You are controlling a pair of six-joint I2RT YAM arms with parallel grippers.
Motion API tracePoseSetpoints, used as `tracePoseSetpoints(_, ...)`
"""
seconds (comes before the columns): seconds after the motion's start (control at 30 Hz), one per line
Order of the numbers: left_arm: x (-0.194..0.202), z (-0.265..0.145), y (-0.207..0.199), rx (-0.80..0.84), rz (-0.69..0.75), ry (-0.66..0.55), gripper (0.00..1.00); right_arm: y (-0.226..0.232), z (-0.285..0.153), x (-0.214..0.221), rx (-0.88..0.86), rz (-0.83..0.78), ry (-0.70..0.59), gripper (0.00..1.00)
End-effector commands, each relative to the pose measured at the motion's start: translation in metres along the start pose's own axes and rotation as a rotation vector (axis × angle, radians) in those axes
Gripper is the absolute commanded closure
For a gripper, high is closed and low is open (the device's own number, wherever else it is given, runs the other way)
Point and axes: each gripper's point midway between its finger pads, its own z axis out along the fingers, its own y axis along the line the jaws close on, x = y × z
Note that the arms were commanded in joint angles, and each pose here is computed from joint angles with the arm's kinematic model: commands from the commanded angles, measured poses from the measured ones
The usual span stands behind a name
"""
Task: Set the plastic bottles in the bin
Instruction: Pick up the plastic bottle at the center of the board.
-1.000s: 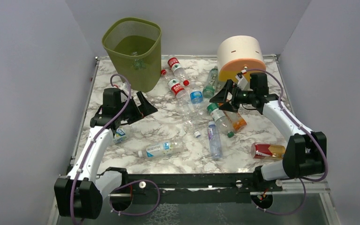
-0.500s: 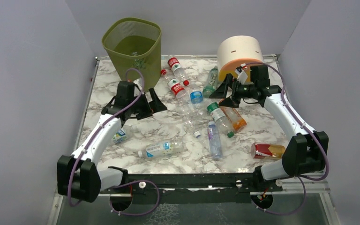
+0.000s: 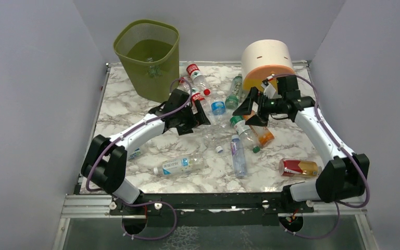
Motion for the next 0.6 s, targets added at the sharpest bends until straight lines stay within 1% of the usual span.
tracePoseSetpoints(0.0,-0.015,0.015,-0.017,-0.044,-0.096,-0.087,0.01,0.004,-0.022,0.041,0.084,0.007,0.006,0.0)
tracePoseSetpoints(0.13,-0.014,0.038,-0.023,-0.096,-0.094,-0.109,0.02,-0.007,-0.022,0.063,0.081,0.027,0.041,0.01)
tracePoseSetpoints(0.2,-0.012,0.051,-0.023,-0.119,-0.104,-0.107,0.02,-0.008,-0.02,0.066,0.069,0.035,0.054,0.0)
tracePoseSetpoints(0.3,-0.01,0.065,-0.024,-0.147,-0.12,-0.114,0.02,0.0,-0.021,0.061,0.048,0.021,0.043,0.0)
tracePoseSetpoints(0.57,-0.005,0.083,-0.02,-0.241,-0.087,-0.112,0.02,0.01,-0.019,0.047,0.034,0.006,0.04,0.0)
